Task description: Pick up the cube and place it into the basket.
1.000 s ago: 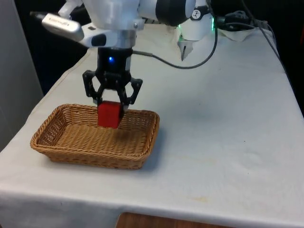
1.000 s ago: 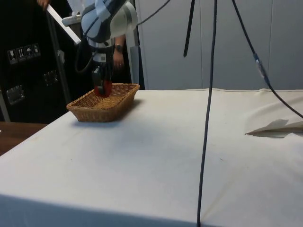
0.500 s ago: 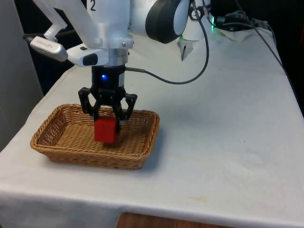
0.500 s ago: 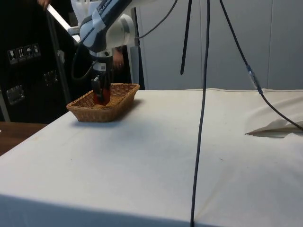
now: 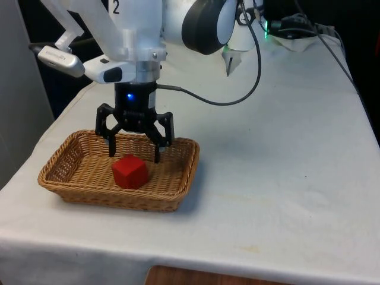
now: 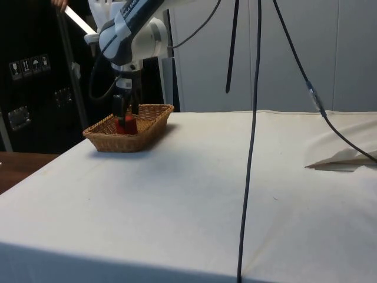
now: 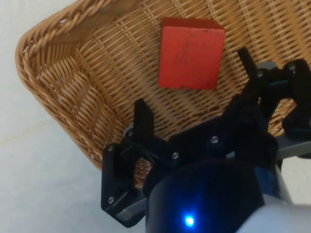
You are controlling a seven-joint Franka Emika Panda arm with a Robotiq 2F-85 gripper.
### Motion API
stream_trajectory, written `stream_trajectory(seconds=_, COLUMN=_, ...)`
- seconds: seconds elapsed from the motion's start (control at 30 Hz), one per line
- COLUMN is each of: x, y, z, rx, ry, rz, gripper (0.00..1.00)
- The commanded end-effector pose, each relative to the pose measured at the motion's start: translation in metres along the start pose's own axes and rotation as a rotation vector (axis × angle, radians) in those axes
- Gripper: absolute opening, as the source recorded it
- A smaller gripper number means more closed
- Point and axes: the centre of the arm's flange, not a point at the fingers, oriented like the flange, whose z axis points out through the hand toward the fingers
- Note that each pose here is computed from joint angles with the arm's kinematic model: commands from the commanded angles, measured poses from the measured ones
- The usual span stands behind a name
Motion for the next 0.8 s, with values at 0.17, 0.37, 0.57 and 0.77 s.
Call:
stream_trajectory(seconds=0.17, x=0.001, y=0.000, z=0.001, rx=-0.003, ry=0.003, rz=-0.002, gripper=1.00)
stream_trajectory(seconds=0.37, x=0.003, y=0.003, z=-0.015, rx=-0.006, ry=0.019, rz=0.015, gripper=1.00)
stream_trajectory(seconds=0.57, x=0.000, y=0.006, z=-0.031, rx=-0.005, ry=0.033, rz=0.027, gripper=1.00)
stream_trajectory(seconds=0.77, x=-0.003, y=0.009, z=-0.051, rx=0.001, ry=0.050, rz=0.039, gripper=1.00)
